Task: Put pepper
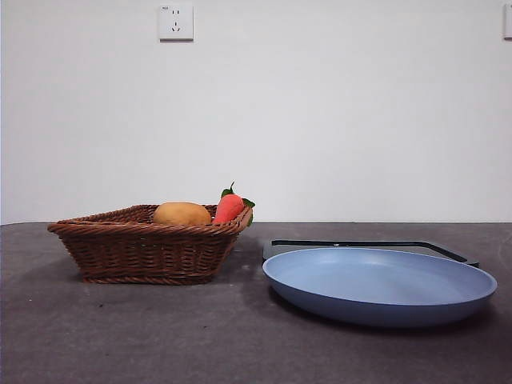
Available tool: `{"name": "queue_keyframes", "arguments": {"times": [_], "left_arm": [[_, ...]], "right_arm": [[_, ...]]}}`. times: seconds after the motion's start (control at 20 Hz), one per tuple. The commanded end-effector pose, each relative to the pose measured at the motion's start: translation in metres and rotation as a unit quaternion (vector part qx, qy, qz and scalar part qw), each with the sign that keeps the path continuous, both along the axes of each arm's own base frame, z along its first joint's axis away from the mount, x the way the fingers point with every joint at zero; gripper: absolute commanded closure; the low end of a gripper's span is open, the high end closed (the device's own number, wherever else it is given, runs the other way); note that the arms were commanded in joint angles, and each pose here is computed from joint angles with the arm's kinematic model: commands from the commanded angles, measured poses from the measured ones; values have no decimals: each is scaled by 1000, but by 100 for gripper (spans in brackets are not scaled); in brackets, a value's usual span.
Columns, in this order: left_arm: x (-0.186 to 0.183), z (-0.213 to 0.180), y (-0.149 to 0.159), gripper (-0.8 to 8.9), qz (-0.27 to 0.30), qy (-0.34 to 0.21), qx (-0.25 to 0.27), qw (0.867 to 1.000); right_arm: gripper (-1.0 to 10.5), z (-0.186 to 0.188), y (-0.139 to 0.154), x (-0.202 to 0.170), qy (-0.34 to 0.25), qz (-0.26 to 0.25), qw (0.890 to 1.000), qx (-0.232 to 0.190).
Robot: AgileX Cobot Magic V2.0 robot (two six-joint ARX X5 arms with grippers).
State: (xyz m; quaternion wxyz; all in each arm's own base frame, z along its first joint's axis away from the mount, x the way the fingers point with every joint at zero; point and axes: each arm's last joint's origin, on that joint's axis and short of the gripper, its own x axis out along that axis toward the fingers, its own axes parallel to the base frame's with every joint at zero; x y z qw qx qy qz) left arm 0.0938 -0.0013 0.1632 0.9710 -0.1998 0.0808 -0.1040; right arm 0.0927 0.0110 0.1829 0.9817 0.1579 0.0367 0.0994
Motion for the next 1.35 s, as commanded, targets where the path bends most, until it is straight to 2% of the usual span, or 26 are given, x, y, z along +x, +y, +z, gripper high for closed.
{"name": "queue_keyframes", "arguments": {"times": [0.05, 0.35, 0.6, 0.75, 0.95, 1.2, 1.35], "left_arm": [[-4, 22, 0, 807, 1, -13, -21, 1000], [-6, 57, -1, 807, -18, 14, -19, 1000], [-1, 80, -3, 807, -67, 51, 10, 996], [3, 91, -5, 807, -118, 73, 42, 989], [7, 104, -7, 807, -169, 105, 65, 978], [7, 120, -7, 807, -194, 150, 101, 964], [8, 126, -7, 798, -193, 150, 102, 964]], "right_arm": [[941, 23, 0, -2, -17, 1, 1000, 14], [941, 59, 0, 3, 35, 2, 999, 10], [941, 90, 3, 10, 107, 47, 993, -22], [941, 105, 5, 15, 159, 82, 983, -49], [941, 119, 7, 21, 226, 118, 964, -78], [941, 122, 8, 23, 298, 158, 932, -128], [933, 119, 8, 24, 311, 162, 927, -132]]}}
